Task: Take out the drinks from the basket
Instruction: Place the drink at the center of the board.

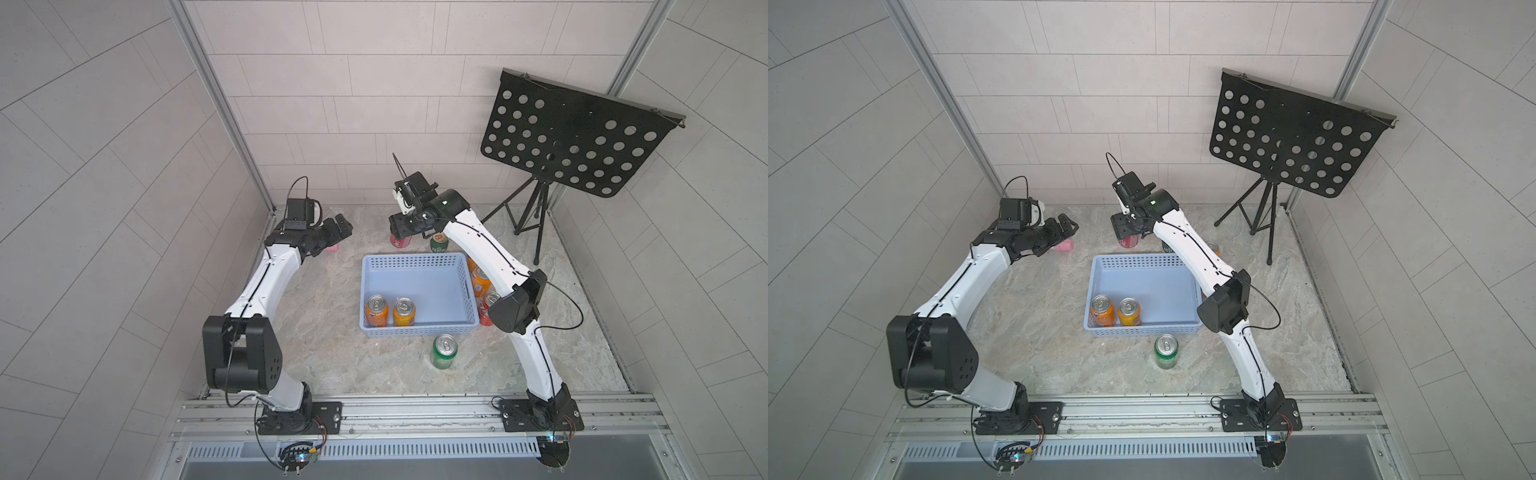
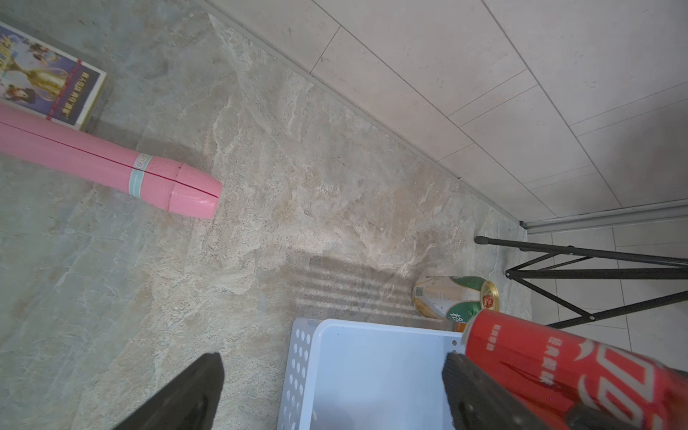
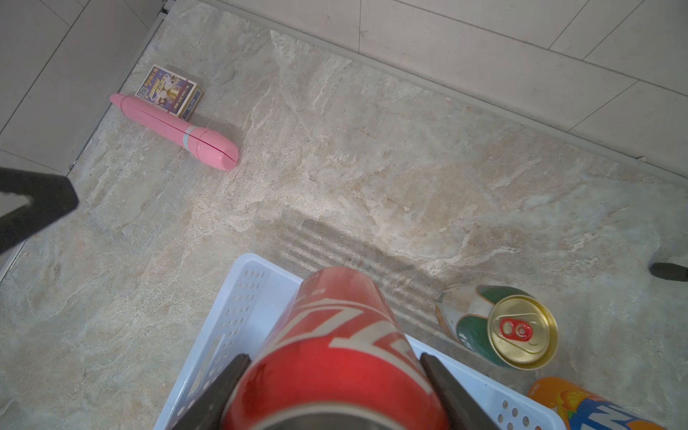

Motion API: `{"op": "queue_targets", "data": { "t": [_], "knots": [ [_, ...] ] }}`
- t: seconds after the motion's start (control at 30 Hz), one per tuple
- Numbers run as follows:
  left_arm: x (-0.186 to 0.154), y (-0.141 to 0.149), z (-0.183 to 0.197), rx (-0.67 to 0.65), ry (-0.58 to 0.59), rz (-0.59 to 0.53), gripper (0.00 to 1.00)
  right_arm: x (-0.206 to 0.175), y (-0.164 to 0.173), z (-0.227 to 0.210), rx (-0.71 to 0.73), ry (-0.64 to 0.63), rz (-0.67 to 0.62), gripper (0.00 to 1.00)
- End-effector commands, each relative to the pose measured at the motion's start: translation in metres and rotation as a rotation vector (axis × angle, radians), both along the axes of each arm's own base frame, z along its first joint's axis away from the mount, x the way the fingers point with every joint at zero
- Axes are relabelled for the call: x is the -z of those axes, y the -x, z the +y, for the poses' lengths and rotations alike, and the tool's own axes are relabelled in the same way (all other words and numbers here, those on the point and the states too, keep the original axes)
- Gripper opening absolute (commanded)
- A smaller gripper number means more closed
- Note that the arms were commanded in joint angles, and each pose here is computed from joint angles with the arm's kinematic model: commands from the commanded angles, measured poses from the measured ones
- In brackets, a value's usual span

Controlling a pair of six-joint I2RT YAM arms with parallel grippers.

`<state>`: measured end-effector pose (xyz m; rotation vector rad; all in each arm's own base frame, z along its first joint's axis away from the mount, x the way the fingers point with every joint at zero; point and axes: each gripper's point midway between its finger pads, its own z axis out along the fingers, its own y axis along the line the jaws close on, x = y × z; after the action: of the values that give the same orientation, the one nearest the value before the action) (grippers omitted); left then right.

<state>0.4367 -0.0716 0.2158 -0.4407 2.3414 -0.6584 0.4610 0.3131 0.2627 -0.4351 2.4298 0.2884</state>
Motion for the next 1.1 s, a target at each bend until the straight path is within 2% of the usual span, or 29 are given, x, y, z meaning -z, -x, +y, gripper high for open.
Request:
{"op": "queue_targets", "data": {
  "t": [0.0,0.63,0.93,1.07],
  "knots": [
    [-0.009,-0.006,-0.004,0.017,0.004,-0.036,1.00,-0.027,-0.015,-0.009,0.024,-0.032,-0.089,0.13],
    [-0.007,0.002,-0.016,0.054,-0.024,-0.035,1.00,0.025,-0.052,-0.019,0.065,0.041,-0.068,0.12],
    [-0.007,0.009,-0.011,0.036,-0.113,-0.040,1.00,0.051,-0.064,-0.026,0.083,0.093,-0.049,0.12],
    [-0.008,0.009,-0.011,0.038,-0.113,-0.038,1.00,0.065,-0.067,-0.030,0.088,0.116,-0.029,0.12]
  ]
}}
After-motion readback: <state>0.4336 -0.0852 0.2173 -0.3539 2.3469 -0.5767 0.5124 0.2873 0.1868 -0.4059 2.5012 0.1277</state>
